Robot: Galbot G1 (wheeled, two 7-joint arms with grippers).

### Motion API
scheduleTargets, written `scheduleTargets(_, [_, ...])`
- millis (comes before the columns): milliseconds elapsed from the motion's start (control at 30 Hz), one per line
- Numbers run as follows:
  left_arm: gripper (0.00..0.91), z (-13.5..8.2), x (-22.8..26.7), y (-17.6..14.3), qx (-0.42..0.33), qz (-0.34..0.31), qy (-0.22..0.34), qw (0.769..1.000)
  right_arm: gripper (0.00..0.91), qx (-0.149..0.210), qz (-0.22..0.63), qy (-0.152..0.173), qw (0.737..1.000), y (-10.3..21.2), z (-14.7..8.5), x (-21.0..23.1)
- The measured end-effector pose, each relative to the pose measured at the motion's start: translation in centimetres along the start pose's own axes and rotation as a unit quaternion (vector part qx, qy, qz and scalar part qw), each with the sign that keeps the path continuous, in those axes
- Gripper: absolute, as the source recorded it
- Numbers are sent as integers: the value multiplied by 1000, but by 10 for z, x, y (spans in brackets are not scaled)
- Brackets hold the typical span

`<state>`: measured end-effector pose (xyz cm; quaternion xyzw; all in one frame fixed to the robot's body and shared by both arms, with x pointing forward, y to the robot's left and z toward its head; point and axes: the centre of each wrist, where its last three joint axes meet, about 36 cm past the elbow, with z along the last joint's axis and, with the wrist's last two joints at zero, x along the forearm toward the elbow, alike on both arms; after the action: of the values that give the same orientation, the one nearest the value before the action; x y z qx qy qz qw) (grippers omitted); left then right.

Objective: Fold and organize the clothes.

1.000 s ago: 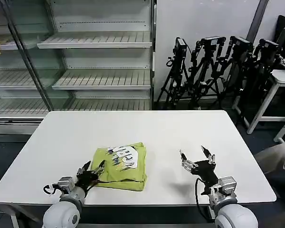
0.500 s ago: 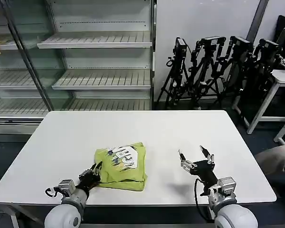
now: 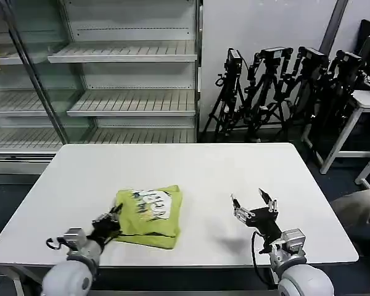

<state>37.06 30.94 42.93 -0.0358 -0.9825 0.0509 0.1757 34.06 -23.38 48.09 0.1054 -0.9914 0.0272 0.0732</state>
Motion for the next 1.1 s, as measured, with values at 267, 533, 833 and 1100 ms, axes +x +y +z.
scheduleTargets(267, [20,-63,40,115,-74,-91,9,993,907,-8,-14,-3,1000,6,2,-11])
scheduleTargets(533, [20,-132,75,133,-137,-118,-36,983,907,-11,-15,0,1000,11,7,-13])
scheduleTargets(833, [20,-76,68,32,-133,-44,-42,989,907,-5,-8,9,1000,10,11,-10])
scheduleTargets(1100, [20,-30,42,-75,-87,73,-33,993,907,6,-2,7,1000,6,8,-10])
